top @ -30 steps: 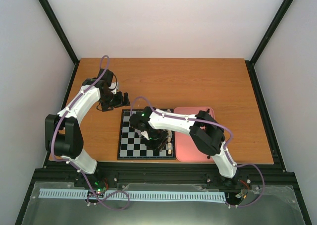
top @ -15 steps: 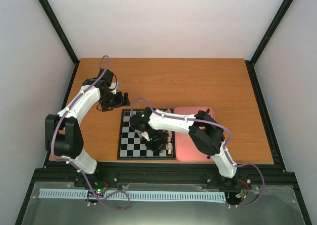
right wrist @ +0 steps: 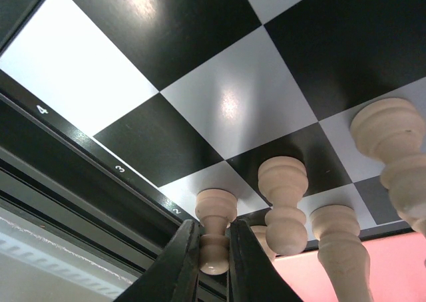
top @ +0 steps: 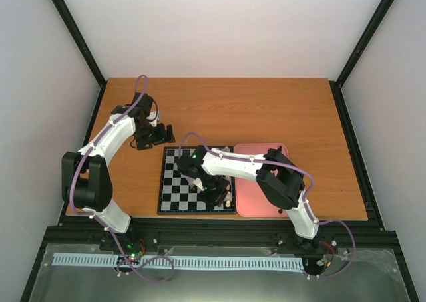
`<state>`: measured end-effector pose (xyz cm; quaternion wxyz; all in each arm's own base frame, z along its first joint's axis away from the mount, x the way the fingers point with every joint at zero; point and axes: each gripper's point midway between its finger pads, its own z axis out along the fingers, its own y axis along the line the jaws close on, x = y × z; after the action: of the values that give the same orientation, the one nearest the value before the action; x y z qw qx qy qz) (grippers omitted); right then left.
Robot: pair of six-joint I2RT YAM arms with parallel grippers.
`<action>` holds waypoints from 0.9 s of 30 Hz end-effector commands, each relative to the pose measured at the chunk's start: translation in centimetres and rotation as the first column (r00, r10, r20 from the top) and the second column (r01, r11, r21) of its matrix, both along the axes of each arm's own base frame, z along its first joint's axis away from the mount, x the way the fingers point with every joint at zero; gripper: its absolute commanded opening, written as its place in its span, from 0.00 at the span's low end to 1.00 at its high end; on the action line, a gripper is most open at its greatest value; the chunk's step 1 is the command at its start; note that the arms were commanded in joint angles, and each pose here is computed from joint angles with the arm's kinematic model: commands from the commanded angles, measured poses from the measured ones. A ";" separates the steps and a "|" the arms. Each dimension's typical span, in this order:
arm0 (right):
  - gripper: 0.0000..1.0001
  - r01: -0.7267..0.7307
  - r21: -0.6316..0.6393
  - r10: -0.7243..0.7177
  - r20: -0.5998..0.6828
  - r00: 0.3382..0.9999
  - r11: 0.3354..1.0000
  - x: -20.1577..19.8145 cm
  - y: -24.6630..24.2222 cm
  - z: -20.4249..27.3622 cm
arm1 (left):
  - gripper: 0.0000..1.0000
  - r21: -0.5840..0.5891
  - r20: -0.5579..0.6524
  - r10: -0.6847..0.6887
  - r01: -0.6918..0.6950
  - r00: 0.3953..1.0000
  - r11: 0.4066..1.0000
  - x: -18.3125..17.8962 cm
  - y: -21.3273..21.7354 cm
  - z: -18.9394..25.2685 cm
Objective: Set up the chess pieces on the board
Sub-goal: Place the chess piece on the chessboard.
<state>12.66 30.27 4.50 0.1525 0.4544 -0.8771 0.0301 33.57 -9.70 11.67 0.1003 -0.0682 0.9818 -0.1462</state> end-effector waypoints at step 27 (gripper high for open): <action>0.33 -0.052 0.071 0.051 0.019 0.999 0.996 0.2 1.3 2.4 | 1.00 -0.009 0.033 -0.003 0.004 0.999 1.000 1.0 -0.5 1.2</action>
<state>12.38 30.80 4.95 0.1535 0.4738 -0.8670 0.0181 33.64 -9.71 11.75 0.1014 -0.0679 0.9817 -0.1464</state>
